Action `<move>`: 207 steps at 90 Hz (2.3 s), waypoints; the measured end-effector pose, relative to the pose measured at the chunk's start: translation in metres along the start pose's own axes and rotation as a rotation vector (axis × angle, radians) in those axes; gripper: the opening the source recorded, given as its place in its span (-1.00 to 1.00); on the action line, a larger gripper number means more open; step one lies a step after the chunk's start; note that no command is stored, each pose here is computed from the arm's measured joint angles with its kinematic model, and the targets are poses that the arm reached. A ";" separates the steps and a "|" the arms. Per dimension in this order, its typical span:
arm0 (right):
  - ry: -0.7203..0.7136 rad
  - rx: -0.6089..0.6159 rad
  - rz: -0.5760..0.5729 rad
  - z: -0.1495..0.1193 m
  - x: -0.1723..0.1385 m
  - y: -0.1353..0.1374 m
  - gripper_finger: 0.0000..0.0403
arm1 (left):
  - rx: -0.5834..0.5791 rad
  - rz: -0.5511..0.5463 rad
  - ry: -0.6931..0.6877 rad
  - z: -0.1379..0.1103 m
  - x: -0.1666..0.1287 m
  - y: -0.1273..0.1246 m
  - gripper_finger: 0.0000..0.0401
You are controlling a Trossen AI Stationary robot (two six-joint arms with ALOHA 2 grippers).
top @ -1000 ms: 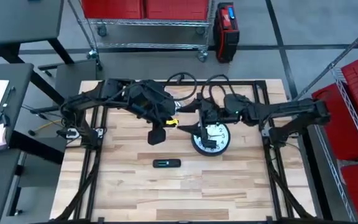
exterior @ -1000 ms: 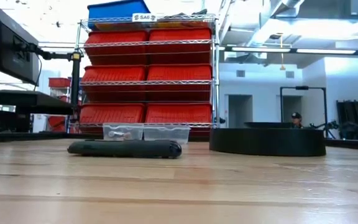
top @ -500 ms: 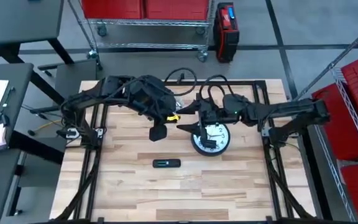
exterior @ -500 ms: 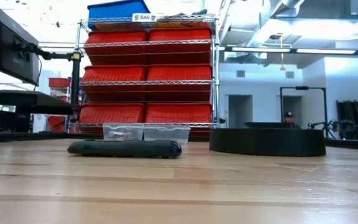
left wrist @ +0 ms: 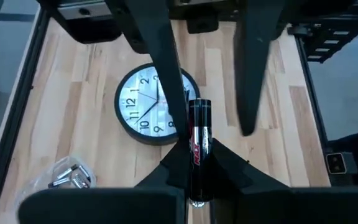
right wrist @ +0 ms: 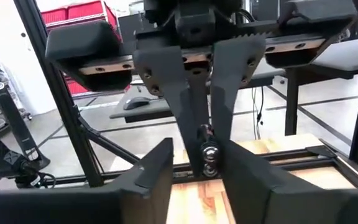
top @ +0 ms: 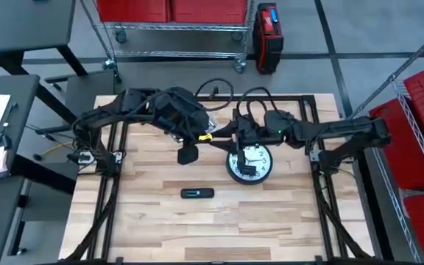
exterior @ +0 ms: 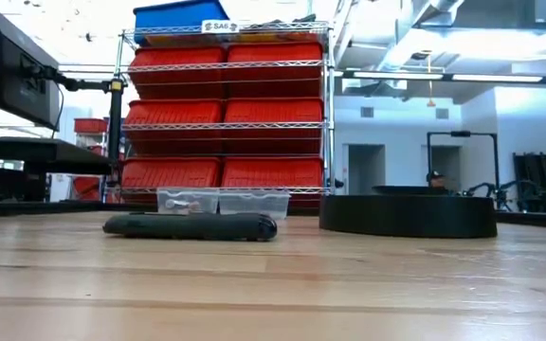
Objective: Insert battery
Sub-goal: Insert the silver battery into the remote control
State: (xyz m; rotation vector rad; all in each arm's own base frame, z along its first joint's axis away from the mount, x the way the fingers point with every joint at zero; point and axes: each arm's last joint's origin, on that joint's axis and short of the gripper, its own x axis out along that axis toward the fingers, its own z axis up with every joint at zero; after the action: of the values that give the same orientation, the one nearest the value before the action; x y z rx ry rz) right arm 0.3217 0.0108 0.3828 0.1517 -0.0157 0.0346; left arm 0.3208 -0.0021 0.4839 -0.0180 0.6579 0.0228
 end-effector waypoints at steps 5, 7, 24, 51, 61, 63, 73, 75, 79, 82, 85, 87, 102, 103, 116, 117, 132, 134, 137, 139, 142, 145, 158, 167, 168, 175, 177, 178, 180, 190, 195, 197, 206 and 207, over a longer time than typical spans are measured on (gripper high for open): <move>0.000 0.000 -0.005 0.000 0.000 -0.002 -0.54 | 0.000 0.000 0.000 0.000 0.000 0.000 -0.93; 0.000 0.000 -0.006 0.000 0.000 -0.002 -0.55 | 0.000 0.000 -0.001 0.000 0.000 0.000 -0.93; -0.008 0.000 -0.008 0.001 0.000 -0.003 -0.60 | 0.000 0.000 -0.001 0.000 0.000 0.000 -0.93; 0.010 0.003 -0.011 0.000 0.000 -0.005 -0.92 | 0.000 0.001 0.003 0.000 0.000 0.000 -0.93; 0.024 0.005 -0.015 -0.001 0.000 -0.007 -0.93 | 0.000 0.003 0.005 -0.001 0.000 0.000 -0.93; 0.025 0.005 -0.015 -0.001 0.000 -0.007 -0.93 | 0.000 0.003 0.006 -0.001 0.000 0.000 -0.93; 0.026 0.005 -0.019 0.000 -0.002 -0.008 -0.93 | 0.000 0.003 0.010 -0.001 0.000 0.000 -0.93; 0.025 0.005 -0.020 0.000 -0.002 -0.009 -0.93 | 0.000 0.004 0.011 -0.001 0.000 0.000 -0.93; 0.023 0.004 -0.020 0.002 -0.003 -0.008 -0.93 | 0.000 0.005 0.014 -0.001 0.000 0.000 -0.93; 0.023 0.001 -0.020 0.002 -0.005 -0.008 -0.93 | 0.000 0.005 0.019 -0.002 0.000 0.000 -0.93; 0.025 0.000 -0.020 0.003 -0.005 -0.008 -0.93 | 0.000 0.004 0.025 -0.002 0.001 0.000 -0.93; 0.026 -0.001 -0.021 0.003 -0.006 -0.008 -0.94 | 0.000 0.005 0.029 -0.003 0.001 0.000 -0.93; 0.033 -0.002 -0.023 0.004 -0.008 -0.008 -0.94 | 0.000 0.006 0.042 -0.004 0.002 0.000 -0.93; 0.033 -0.002 -0.023 0.004 -0.008 -0.008 -0.94 | 0.000 0.006 0.043 -0.004 0.002 0.000 -0.93; 0.059 -0.002 -0.028 0.008 -0.009 -0.008 -0.94 | 0.001 0.006 0.055 -0.005 0.001 0.000 -0.93; 0.062 -0.002 -0.028 0.008 -0.009 -0.008 -0.94 | 0.001 0.006 0.055 -0.005 0.001 0.000 -0.93; 0.092 -0.025 -0.032 0.018 -0.011 -0.006 -0.95 | 0.001 0.007 0.060 -0.006 0.001 0.000 -0.93; 0.098 -0.027 -0.034 0.019 -0.012 -0.006 -0.95 | 0.001 0.007 0.060 -0.006 0.001 0.000 -0.93; 0.105 -0.028 -0.035 0.021 -0.012 -0.006 -0.95 | 0.001 0.007 0.059 -0.005 0.001 0.000 -0.93; 0.112 -0.028 -0.037 0.022 -0.013 -0.006 -0.95 | 0.001 0.007 0.060 -0.006 0.001 0.000 -0.93; 0.119 -0.028 -0.041 0.023 -0.013 -0.007 -0.95 | 0.001 0.007 0.063 -0.006 0.001 0.000 -0.93; 0.126 -0.027 -0.042 0.024 -0.013 -0.007 -0.95 | 0.001 0.007 0.070 -0.007 0.001 0.000 -0.94; 0.102 -0.043 -0.052 0.039 -0.020 -0.006 -0.95 | 0.003 0.001 0.113 -0.011 -0.003 0.000 -0.94; 0.108 -0.047 -0.054 0.043 -0.020 -0.005 -0.95 | 0.004 0.005 0.173 -0.017 -0.003 0.000 -0.94; 0.108 -0.048 -0.054 0.043 -0.019 -0.005 -0.95 | 0.004 0.006 0.170 -0.017 -0.002 0.000 -0.94; 0.113 -0.060 -0.051 0.046 -0.020 -0.005 -0.95 | 0.003 0.008 0.146 -0.014 -0.002 0.000 -0.94; 0.108 -0.062 -0.052 0.049 -0.020 -0.005 -0.95 | 0.003 0.008 0.152 -0.015 -0.002 0.000 -0.94; 0.106 -0.064 -0.053 0.050 -0.021 -0.005 -0.95 | 0.003 0.008 0.155 -0.015 -0.002 0.000 -0.94; 0.105 -0.068 -0.055 0.053 -0.022 -0.006 -0.95 | 0.004 0.009 0.158 -0.015 -0.002 0.001 -0.94; 0.156 -0.070 -0.077 0.059 -0.027 -0.008 -0.95 | 0.023 0.055 0.206 -0.020 -0.003 0.003 -0.94; 0.197 -0.076 -0.088 0.059 -0.029 -0.010 -0.95 | 0.028 0.089 0.244 -0.024 -0.004 0.005 -0.94; 0.213 -0.079 -0.090 0.060 -0.030 -0.010 -0.95 | 0.029 0.100 0.254 -0.025 -0.004 0.006 -0.94; 0.246 -0.100 -0.091 0.069 -0.038 -0.008 -0.95 | 0.042 0.131 0.302 -0.029 -0.006 0.011 -0.94; 0.247 -0.101 -0.090 0.070 -0.039 -0.007 -0.95 | 0.045 0.133 0.304 -0.029 -0.006 0.011 -0.94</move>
State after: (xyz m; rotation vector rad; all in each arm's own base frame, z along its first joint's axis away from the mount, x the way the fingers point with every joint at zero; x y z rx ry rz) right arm 0.2824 -0.0084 0.4502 0.0467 0.2359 -0.0376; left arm 0.2977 0.0082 0.4647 0.0670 0.9632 0.1360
